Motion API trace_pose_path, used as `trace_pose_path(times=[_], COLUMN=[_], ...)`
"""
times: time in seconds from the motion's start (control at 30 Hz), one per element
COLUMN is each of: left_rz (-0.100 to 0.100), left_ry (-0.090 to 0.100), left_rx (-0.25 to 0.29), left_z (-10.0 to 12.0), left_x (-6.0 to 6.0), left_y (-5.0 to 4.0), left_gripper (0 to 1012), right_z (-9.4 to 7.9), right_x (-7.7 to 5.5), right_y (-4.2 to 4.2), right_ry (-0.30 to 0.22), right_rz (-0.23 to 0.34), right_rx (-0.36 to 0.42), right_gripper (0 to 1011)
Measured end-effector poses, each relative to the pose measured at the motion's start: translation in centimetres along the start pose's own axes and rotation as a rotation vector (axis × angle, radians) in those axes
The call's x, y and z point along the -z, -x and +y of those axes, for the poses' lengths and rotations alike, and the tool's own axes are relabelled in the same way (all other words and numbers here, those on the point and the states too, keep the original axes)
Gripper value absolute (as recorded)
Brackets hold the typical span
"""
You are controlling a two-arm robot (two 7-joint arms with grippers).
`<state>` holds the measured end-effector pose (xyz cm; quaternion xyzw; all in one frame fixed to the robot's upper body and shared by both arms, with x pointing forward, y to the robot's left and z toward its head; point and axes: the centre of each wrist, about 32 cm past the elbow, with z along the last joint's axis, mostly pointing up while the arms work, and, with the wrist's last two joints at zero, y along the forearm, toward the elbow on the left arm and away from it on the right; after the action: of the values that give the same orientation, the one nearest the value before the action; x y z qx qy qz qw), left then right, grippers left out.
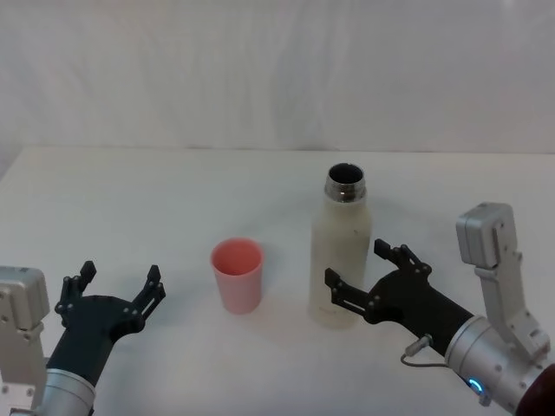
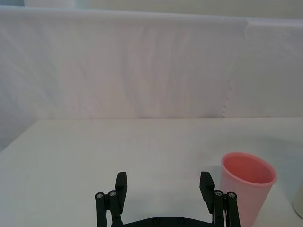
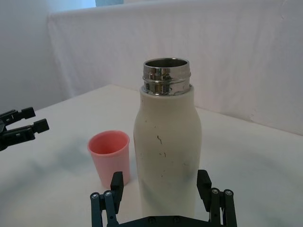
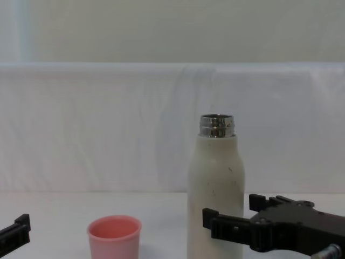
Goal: Grasp the thermos with one hand and pour water into the cup lid.
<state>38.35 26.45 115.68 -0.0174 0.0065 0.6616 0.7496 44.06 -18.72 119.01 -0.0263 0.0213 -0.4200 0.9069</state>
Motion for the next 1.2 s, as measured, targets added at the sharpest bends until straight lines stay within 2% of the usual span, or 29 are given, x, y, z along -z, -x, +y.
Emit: trace_pose_path(times=[0.73, 1.2], left_rz=[0.000, 0.000], left_ry=[0.000, 0.000], left_rx=[0.000, 0.000], left_z=[0.0, 0.0], left_x=[0.0, 0.0], left_y=[0.00, 0.00], left_gripper=[1001, 1001], right_z=[2.2, 2.7], right_x=[-0.1, -0.3], right_y=[0.13, 0.18], right_ry=[-0.011, -0.009], right_rz=[0.012, -0.005], right_rx=[0.001, 0.008], right_gripper=[1001, 1001])
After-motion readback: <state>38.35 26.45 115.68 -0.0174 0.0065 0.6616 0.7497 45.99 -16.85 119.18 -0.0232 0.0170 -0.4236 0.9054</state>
